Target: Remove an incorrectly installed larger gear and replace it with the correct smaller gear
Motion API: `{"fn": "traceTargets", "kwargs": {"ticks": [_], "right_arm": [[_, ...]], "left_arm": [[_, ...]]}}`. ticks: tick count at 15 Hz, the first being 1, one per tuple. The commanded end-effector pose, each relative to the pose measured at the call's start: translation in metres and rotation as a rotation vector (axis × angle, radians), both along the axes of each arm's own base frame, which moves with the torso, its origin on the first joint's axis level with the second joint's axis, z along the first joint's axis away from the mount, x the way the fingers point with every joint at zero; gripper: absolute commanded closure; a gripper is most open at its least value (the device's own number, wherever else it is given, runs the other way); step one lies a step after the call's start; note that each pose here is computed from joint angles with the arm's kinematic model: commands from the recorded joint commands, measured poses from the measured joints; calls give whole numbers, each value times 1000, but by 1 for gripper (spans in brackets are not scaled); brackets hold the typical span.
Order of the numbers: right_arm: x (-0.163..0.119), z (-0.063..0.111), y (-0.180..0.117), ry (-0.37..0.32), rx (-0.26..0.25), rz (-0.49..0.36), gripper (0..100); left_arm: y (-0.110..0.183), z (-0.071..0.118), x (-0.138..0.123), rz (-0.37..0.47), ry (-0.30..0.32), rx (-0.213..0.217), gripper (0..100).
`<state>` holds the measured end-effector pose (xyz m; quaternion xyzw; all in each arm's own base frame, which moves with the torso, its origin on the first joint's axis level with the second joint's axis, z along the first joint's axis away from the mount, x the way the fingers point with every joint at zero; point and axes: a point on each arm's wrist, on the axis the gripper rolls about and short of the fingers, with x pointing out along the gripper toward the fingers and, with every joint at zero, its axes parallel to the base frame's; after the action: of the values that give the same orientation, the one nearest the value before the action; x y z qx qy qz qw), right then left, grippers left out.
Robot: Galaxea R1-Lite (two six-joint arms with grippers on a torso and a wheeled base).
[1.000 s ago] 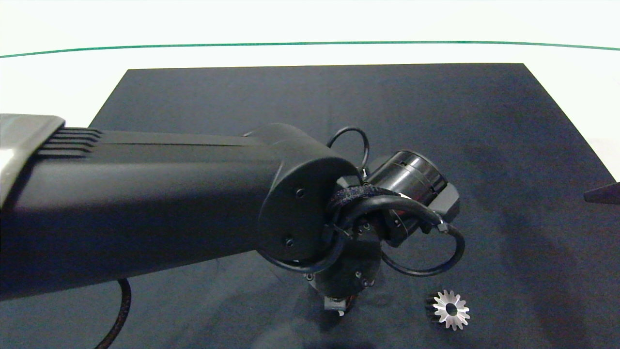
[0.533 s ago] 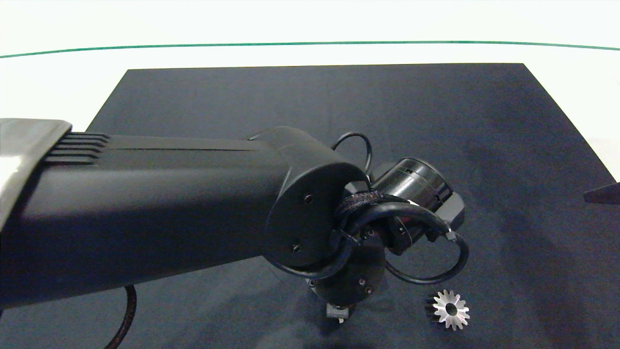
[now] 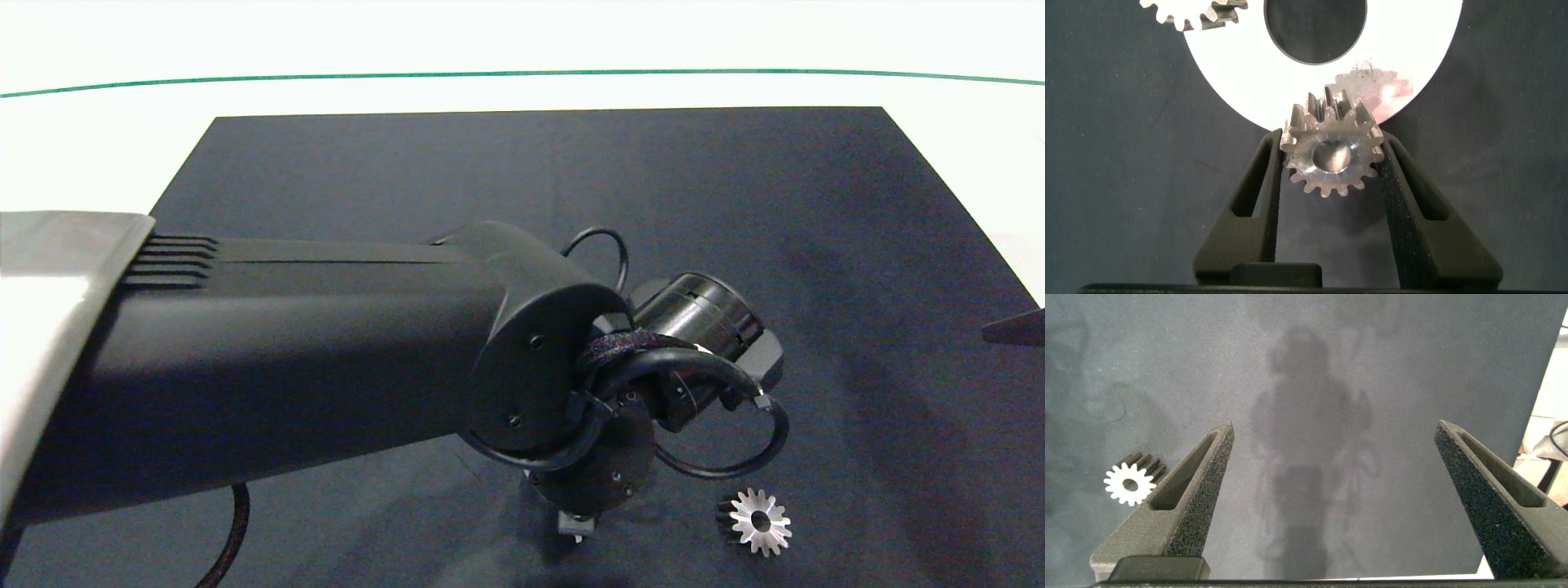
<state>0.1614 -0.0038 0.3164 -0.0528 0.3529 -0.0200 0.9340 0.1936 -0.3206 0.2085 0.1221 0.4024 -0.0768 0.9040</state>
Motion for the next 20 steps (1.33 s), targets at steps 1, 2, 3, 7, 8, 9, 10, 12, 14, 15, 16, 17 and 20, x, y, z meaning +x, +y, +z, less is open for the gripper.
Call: {"fn": "traceTargets", "kwargs": {"ticks": [1, 2, 3, 7, 8, 9, 10, 12, 14, 15, 16, 17, 20], "right_arm": [[1, -1, 0, 8, -1, -1, 0], [1, -1, 0, 8, -1, -1, 0], [1, -1, 0, 10, -1, -1, 0], [1, -1, 0, 10, -1, 0, 0], [2, -1, 0, 10, -1, 2, 0], [1, -1, -1, 10, -5, 3, 0], [1, -1, -1, 10, -4, 5, 0], [1, -1, -1, 9, -4, 5, 0], [1, -1, -1, 9, -4, 5, 0], [1, -1, -1, 9, -4, 5, 0], [1, -1, -1, 9, -4, 5, 0], [1, -1, -1, 9, -4, 5, 0], [1, -1, -1, 9, -4, 5, 0]], "left_arm": [[-1, -4, 0, 11, 8, 6, 72], [-1, -4, 0, 11, 7, 5, 72], [-1, -3, -1, 9, 6, 4, 72], [-2, -4, 0, 9, 7, 5, 72], [-3, -5, 0, 9, 8, 6, 72], [-3, -5, 0, 9, 8, 6, 72], [-3, -5, 0, 8, 8, 6, 72], [-4, -5, 0, 8, 7, 5, 72], [-4, -5, 1, 9, 5, 1, 72], [-4, -6, 1, 9, 5, 2, 72], [-4, -7, 2, 12, 7, 4, 72], [-4, -7, 2, 12, 7, 4, 72], [-6, -7, 3, 12, 5, 1, 0]]}}
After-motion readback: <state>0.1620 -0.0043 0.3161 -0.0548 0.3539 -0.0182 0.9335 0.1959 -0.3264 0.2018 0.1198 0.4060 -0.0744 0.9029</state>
